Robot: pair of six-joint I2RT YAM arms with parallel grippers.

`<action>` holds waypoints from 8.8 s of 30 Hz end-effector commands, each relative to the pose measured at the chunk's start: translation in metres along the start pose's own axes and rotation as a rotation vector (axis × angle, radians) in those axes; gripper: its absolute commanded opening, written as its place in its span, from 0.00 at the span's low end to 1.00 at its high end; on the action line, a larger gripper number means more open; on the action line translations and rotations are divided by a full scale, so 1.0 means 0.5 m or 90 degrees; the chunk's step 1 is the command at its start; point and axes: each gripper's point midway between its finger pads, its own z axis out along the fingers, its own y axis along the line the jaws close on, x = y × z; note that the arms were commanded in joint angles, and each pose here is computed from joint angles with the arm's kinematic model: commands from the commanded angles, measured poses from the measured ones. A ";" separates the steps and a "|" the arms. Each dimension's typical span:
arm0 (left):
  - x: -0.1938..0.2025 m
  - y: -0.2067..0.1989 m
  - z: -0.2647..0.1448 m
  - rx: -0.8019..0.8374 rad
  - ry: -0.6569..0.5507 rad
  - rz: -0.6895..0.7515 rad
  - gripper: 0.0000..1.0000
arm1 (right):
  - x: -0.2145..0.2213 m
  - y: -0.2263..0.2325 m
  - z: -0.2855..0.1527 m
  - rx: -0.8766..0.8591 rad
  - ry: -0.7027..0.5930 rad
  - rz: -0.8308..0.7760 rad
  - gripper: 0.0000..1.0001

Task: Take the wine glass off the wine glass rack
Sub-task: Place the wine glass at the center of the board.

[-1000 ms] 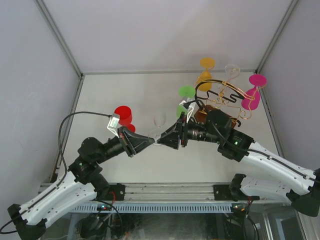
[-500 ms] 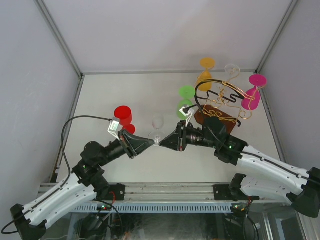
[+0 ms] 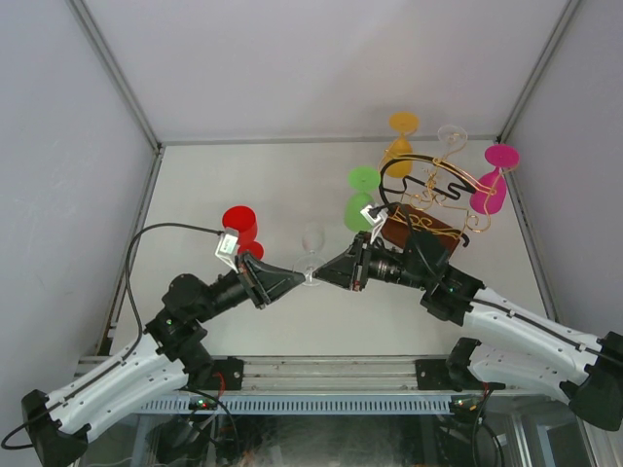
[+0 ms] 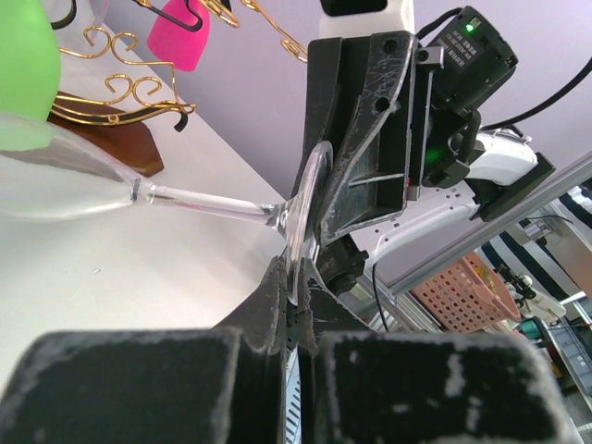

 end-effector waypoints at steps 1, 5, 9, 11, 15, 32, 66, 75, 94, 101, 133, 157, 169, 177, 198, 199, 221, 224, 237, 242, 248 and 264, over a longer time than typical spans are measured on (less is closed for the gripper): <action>-0.015 -0.021 0.006 0.028 -0.019 0.007 0.00 | -0.034 0.040 0.002 -0.058 -0.045 0.007 0.10; -0.017 -0.020 0.005 0.025 -0.025 0.005 0.00 | -0.026 0.037 0.003 -0.060 -0.030 0.011 0.15; -0.015 -0.020 0.004 0.025 -0.025 0.002 0.00 | -0.024 0.031 0.001 -0.050 -0.029 0.009 0.16; -0.014 -0.018 0.004 0.023 -0.025 0.002 0.00 | -0.023 0.031 0.001 -0.051 -0.027 0.011 0.18; -0.014 -0.015 0.005 0.019 -0.028 0.000 0.00 | -0.021 0.029 0.003 -0.050 -0.023 0.016 0.18; -0.012 -0.018 0.005 0.023 -0.024 0.005 0.00 | -0.010 0.050 0.003 -0.093 -0.001 -0.011 0.05; -0.069 0.050 -0.066 -0.203 -0.069 0.009 1.00 | 0.214 -0.131 -0.096 -0.037 0.089 -0.924 0.00; -0.107 0.075 -0.028 -0.315 -0.012 -0.020 1.00 | 0.262 -0.121 -0.104 -0.114 0.134 -0.925 0.00; -0.099 0.054 0.066 -0.160 0.191 -0.043 0.87 | 0.287 -0.079 -0.128 -0.206 0.137 -0.903 0.00; -0.082 0.073 0.060 -0.185 0.277 -0.001 0.83 | 0.293 -0.069 -0.137 -0.233 0.134 -0.898 0.00; 0.046 -0.025 -0.021 0.046 0.502 0.071 0.45 | 0.233 -0.108 -0.129 -0.116 0.061 -0.919 0.00; 0.002 -0.057 -0.039 0.007 0.419 0.197 0.00 | 0.218 -0.129 -0.123 -0.067 0.066 -0.913 0.10; -0.042 0.007 -0.044 -0.162 0.393 0.224 0.00 | 0.210 -0.138 -0.127 -0.042 0.066 -0.904 0.41; -0.101 0.054 -0.034 -0.288 0.332 0.244 0.00 | 0.158 -0.150 -0.134 0.049 0.020 -0.896 0.43; -0.203 0.262 0.102 -0.613 0.349 0.249 0.00 | 0.060 -0.028 -0.193 0.000 -0.231 -0.822 0.54; -0.203 0.268 0.104 -0.618 0.352 0.249 0.00 | 0.057 -0.027 -0.192 0.003 -0.235 -0.821 0.55; -0.183 0.398 0.091 -0.707 0.387 0.175 0.00 | 0.028 -0.043 -0.200 0.061 -0.253 -0.833 0.58; -0.184 0.402 0.087 -0.715 0.388 0.178 0.00 | 0.030 -0.043 -0.199 0.058 -0.251 -0.833 0.58; -0.197 0.418 0.074 -0.739 0.391 0.192 0.02 | 0.031 -0.054 -0.199 0.073 -0.235 -0.831 0.58; -0.192 0.416 0.084 -0.719 0.397 0.187 0.06 | 0.032 -0.058 -0.200 0.077 -0.226 -0.831 0.60; -0.199 0.426 0.076 -0.744 0.388 0.191 0.09 | 0.033 -0.061 -0.200 0.080 -0.221 -0.831 0.61; -0.231 0.416 0.060 -0.774 0.351 0.208 0.22 | 0.034 -0.070 -0.197 0.089 -0.215 -0.826 0.62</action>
